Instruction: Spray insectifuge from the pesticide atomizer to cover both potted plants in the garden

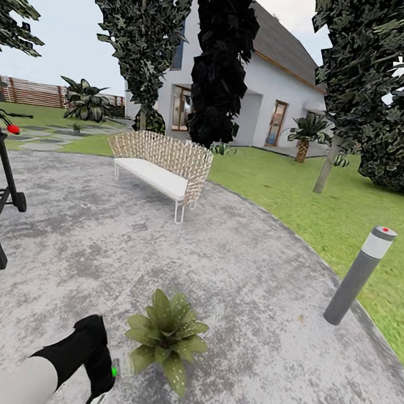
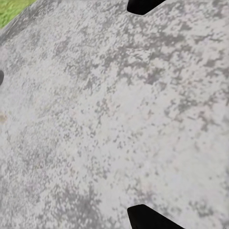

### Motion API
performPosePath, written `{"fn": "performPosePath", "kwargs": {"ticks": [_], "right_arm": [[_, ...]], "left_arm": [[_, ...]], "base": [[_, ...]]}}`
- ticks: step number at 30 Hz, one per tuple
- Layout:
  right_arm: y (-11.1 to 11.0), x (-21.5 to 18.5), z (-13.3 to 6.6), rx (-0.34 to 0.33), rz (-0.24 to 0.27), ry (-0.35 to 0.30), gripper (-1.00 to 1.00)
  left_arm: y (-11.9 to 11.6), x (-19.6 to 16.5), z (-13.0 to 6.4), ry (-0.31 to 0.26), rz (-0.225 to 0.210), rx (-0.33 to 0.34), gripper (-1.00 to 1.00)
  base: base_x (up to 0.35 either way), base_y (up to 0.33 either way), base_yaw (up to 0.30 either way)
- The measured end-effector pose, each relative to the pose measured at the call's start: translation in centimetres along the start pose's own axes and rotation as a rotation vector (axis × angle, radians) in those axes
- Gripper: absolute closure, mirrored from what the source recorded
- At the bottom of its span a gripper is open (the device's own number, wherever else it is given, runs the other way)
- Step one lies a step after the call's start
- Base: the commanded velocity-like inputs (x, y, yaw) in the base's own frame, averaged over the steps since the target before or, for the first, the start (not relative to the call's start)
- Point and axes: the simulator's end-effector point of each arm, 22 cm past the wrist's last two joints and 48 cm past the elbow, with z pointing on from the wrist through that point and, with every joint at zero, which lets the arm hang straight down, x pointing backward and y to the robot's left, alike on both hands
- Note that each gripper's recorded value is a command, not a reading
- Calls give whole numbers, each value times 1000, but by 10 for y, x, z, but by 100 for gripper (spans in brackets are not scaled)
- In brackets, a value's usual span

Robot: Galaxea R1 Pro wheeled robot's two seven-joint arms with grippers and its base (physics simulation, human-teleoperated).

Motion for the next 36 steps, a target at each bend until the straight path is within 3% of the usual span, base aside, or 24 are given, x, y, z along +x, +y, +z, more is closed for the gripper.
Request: {"fn": "performPosePath", "kwargs": {"ticks": [5, 10, 14, 22, 36], "right_arm": [[0, 0, 0, 0, 0, 0, -100], [0, 0, 0, 0, 0, 0, -100], [0, 0, 0, 0, 0, 0, -100], [1, -1, 0, -8, -12, -4, -100], [2, 5, 0, -2, -3, 10, -100]], "left_arm": [[47, 68, -14, 63, -76, -64, 100], [40, 43, -8, 44, -69, -89, 100], [29, 10, -9, 57, -132, -121, 100], [26, 26, -3, 83, -162, -106, 100], [23, 26, 2, 94, -156, -98, 100]], "base": [[0, 0, -40], [0, 0, -236], [0, 0, -221], [0, 32, -16], [-45, 292, 0]]}}
